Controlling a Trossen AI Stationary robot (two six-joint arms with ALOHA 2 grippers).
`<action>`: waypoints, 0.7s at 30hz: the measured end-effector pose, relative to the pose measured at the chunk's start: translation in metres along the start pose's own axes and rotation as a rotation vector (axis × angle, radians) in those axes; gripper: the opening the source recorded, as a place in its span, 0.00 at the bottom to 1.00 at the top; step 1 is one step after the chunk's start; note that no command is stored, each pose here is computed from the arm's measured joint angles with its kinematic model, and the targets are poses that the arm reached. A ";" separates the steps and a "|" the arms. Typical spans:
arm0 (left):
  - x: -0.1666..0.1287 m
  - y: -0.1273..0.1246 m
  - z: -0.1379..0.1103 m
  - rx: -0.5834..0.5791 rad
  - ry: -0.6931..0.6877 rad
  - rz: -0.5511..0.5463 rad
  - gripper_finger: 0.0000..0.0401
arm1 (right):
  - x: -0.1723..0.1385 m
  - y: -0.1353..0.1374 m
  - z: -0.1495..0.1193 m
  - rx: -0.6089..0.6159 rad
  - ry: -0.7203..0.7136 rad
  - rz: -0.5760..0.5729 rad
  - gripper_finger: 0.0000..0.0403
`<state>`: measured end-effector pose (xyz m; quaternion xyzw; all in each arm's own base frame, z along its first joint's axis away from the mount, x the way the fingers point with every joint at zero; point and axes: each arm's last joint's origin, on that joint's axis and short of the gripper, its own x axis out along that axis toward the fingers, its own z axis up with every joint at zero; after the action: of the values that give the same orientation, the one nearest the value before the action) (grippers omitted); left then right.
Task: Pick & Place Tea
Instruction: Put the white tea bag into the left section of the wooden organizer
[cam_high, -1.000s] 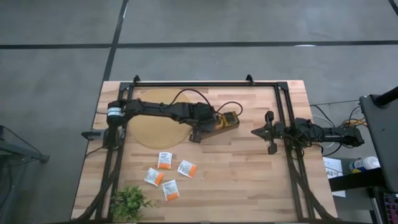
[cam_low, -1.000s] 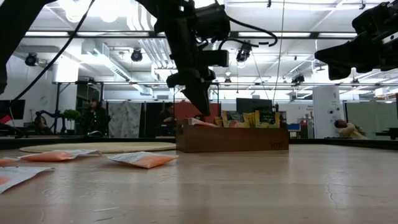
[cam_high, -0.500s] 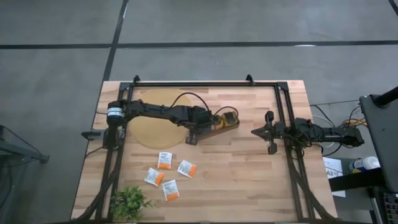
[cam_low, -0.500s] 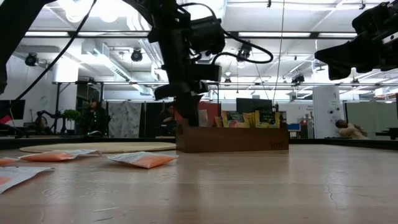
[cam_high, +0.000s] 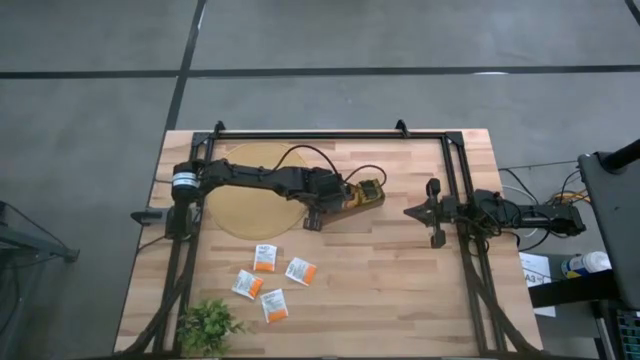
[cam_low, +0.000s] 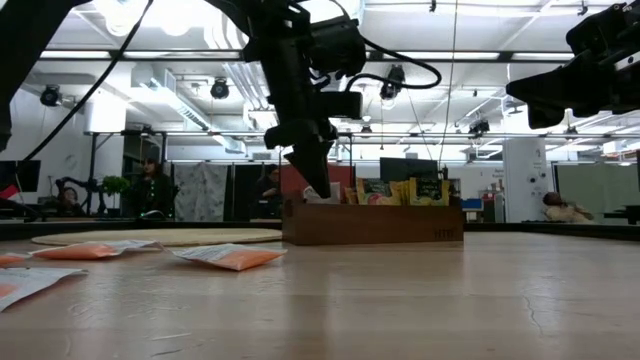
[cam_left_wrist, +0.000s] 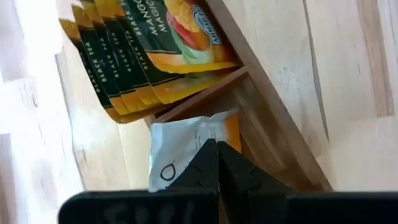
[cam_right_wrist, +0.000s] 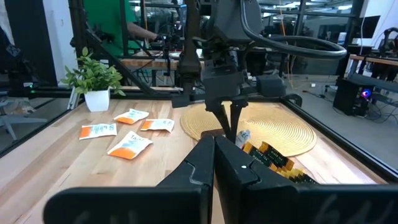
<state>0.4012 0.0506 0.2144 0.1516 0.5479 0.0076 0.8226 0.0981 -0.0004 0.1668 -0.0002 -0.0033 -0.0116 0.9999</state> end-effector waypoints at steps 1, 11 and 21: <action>0.000 0.000 0.000 -0.013 -0.001 -0.003 0.00 | 0.000 0.000 0.000 0.000 0.000 0.000 0.02; -0.003 -0.003 0.004 -0.069 -0.048 -0.110 0.00 | 0.000 0.000 0.000 0.000 0.000 0.001 0.02; -0.001 0.000 0.002 -0.128 -0.009 -0.007 0.00 | 0.000 0.000 0.000 0.000 0.000 0.000 0.02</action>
<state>0.4031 0.0498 0.2157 0.0968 0.5432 0.0389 0.8331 0.0981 -0.0004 0.1668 -0.0002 -0.0031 -0.0114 0.9999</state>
